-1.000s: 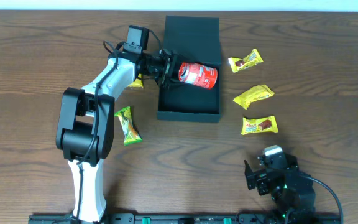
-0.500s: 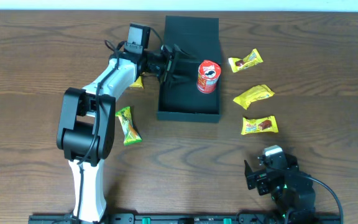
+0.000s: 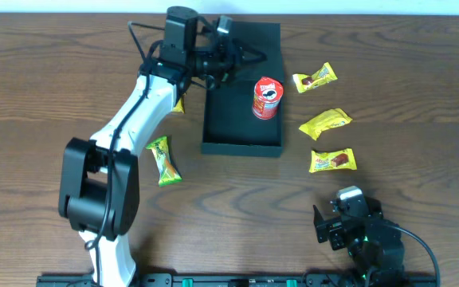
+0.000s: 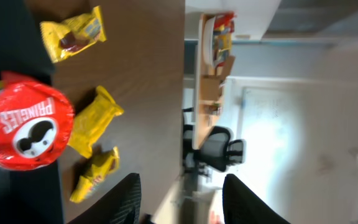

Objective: Pack container
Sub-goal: 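Push the can over inside the box with the left gripper, laying it down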

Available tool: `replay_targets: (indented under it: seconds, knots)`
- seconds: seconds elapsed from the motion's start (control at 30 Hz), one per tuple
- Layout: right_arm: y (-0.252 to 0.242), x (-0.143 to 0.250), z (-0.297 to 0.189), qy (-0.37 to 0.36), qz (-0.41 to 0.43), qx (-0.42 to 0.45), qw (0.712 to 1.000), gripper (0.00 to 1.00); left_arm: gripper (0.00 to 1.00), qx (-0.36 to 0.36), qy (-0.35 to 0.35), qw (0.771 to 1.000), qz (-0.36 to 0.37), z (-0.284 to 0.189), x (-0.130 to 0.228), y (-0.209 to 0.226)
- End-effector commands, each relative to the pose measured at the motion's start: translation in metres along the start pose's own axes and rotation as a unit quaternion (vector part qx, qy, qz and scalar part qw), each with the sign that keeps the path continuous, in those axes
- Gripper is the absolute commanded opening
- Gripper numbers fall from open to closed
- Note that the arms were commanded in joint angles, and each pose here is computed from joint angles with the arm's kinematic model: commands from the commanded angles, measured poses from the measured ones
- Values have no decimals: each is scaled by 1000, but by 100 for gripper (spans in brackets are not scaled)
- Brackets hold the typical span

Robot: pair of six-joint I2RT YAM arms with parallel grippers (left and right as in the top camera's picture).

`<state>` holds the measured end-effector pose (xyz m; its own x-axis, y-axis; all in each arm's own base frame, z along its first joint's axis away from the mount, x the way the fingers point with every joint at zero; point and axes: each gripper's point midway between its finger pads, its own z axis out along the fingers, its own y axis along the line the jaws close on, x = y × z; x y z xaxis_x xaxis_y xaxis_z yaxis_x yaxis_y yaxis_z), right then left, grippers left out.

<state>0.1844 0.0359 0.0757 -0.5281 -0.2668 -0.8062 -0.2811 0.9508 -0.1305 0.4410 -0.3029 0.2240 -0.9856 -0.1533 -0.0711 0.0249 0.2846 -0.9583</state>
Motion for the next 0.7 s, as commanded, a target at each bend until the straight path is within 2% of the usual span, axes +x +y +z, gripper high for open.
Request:
replay_targets:
  seconds: [0.0,0.07,0.1,0.3,0.47,0.67]
  knots:
    - [-2,3,1,3,-1,5,1000,99,38,-64,-26,995,72,12,3,18]
    - [-2,3,1,3,-1,5,1000,99,34,-176,-46,981,73,11,8,62]
    - [-2,3,1,3,-1,5,1000,99,33,-208,-47,974,80,11,12,72]
    - [-2,3,1,3,-1,5,1000,99,34,-353,-86,925,114,1,14,103]
    - [-2,3,1,3,-1,5,1000,99,35,-397,-120,901,126,-8,5,109]
    - [-2,3,1,3,-1,5,1000,99,35,-398,-138,901,104,-10,1,110]
